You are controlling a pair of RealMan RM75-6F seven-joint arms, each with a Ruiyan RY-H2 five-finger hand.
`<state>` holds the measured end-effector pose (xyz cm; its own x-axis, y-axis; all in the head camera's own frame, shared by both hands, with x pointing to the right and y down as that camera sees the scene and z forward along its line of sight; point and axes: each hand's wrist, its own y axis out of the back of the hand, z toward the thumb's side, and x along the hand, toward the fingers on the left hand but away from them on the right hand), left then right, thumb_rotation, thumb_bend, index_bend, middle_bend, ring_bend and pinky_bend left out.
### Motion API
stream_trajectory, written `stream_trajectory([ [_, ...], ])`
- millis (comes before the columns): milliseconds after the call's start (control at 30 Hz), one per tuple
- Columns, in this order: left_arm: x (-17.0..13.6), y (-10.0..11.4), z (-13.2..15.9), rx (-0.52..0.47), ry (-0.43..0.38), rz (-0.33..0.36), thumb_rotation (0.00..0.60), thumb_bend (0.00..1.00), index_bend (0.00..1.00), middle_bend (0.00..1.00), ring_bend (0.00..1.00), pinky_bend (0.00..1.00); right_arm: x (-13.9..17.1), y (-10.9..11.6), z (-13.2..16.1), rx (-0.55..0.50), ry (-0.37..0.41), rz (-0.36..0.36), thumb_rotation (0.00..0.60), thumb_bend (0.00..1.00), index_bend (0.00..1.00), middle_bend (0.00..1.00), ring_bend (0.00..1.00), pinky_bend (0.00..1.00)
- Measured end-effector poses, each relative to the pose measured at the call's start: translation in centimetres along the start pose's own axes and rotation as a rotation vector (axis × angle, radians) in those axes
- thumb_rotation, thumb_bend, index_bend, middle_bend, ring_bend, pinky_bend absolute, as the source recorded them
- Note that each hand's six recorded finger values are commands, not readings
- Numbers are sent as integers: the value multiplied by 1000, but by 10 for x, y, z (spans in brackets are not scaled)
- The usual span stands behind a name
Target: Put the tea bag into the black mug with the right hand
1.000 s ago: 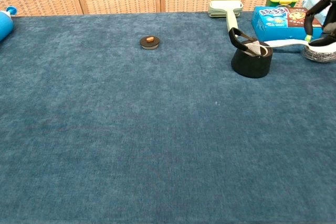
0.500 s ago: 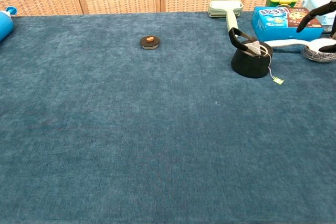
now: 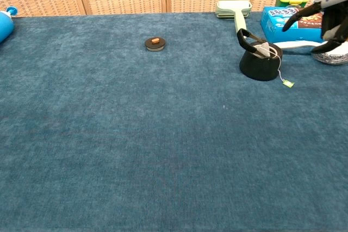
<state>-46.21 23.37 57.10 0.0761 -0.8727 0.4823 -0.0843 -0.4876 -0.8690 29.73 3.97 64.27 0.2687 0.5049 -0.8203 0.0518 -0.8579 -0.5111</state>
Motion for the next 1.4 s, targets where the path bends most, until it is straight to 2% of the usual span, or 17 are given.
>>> stream_trajectory([
  [400,-2,-2,-6,-1,19,-5,600,283,163,189,102,128,-25,-12,14,41,-3,78,600,420,99,1000,1000,1000],
  [800,-4,-3,-8,-2,20,-5,600,284,163,189,102,128,-32,-23,14,71,-20,101,600,421,99,1000,1000,1000],
  [1400,-7,-2,-15,-7,35,0,600,283,163,189,102,128,-43,-29,40,109,11,123,600,420,99,1000,1000,1000],
])
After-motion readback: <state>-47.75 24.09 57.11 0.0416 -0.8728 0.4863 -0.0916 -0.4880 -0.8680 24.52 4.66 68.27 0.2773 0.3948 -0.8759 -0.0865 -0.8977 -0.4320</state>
